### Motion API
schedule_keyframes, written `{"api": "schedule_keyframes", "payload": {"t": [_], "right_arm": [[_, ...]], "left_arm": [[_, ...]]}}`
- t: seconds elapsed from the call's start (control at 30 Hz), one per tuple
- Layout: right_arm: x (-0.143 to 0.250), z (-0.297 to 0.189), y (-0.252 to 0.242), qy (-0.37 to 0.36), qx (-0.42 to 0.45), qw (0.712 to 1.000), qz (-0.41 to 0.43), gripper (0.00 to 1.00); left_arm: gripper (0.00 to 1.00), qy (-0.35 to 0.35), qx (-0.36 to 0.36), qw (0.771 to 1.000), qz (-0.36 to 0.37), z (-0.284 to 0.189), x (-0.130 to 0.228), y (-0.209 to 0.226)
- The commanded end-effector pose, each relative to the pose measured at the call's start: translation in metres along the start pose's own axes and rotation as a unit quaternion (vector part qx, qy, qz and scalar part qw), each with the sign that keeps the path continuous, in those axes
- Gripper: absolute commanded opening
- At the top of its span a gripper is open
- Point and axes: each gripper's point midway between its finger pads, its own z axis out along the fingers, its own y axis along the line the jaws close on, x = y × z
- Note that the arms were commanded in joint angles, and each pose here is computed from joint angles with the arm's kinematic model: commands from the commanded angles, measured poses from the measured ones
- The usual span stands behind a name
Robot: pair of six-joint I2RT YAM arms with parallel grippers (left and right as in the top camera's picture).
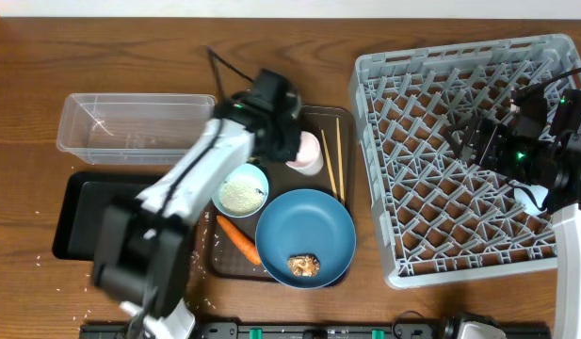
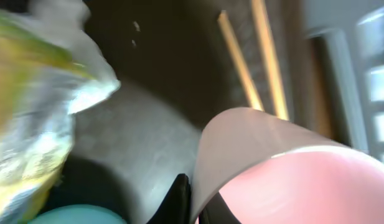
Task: Sort waste into correct bins and load items into the dishwasher rack
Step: 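Grasp the pink cup with the left gripper and lift it, then hand the pink cup from the left gripper to the right gripper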
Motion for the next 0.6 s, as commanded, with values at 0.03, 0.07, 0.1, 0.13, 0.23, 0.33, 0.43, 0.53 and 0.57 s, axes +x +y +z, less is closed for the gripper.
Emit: {"api": "schedule_keyframes", "payload": {"t": [0.03,0.07,0.1,0.13,0.23,0.33,0.43,0.53,0.57], "right_arm": [[-0.003,-0.002,0.025,-0.002,-0.065,0.997,-0.034,0.85],[-0.004,-0.004,0.037,-0.004,-0.099,0.994,-0.049,0.85],[-0.005,-0.006,0.048,-0.006,-0.130,0.990,-0.063,0.85],[-0.005,-0.009,0.059,-0.009,-0.161,0.984,-0.078,0.85],[-0.002,-0.025,0.104,-0.017,-0.280,0.949,-0.145,0.84],[0.010,-0.043,0.144,-0.017,-0.380,0.900,-0.213,0.85],[0.026,-0.048,0.172,-0.007,-0.425,0.868,-0.256,0.85],[0.044,-0.049,0.196,-0.001,-0.452,0.837,-0.308,0.84],[0.051,-0.050,0.203,0.001,-0.461,0.826,-0.324,0.84]], "left_arm": [[0.06,-0.079,0.119,0.989,0.030,-0.086,-0.020,-0.029],[0.06,-0.088,0.156,0.983,0.038,-0.101,-0.020,-0.037],[0.06,-0.097,0.202,0.973,0.048,-0.119,-0.019,-0.047],[0.06,-0.105,0.239,0.964,0.055,-0.133,-0.018,-0.054],[0.06,-0.121,0.335,0.932,0.074,-0.169,-0.013,-0.071],[0.06,-0.118,0.418,0.897,0.086,-0.195,-0.007,-0.088],[0.06,-0.109,0.473,0.869,0.095,-0.211,0.000,-0.101],[0.06,-0.103,0.511,0.847,0.102,-0.223,0.005,-0.109],[0.06,-0.102,0.516,0.844,0.102,-0.225,0.006,-0.110]]}}
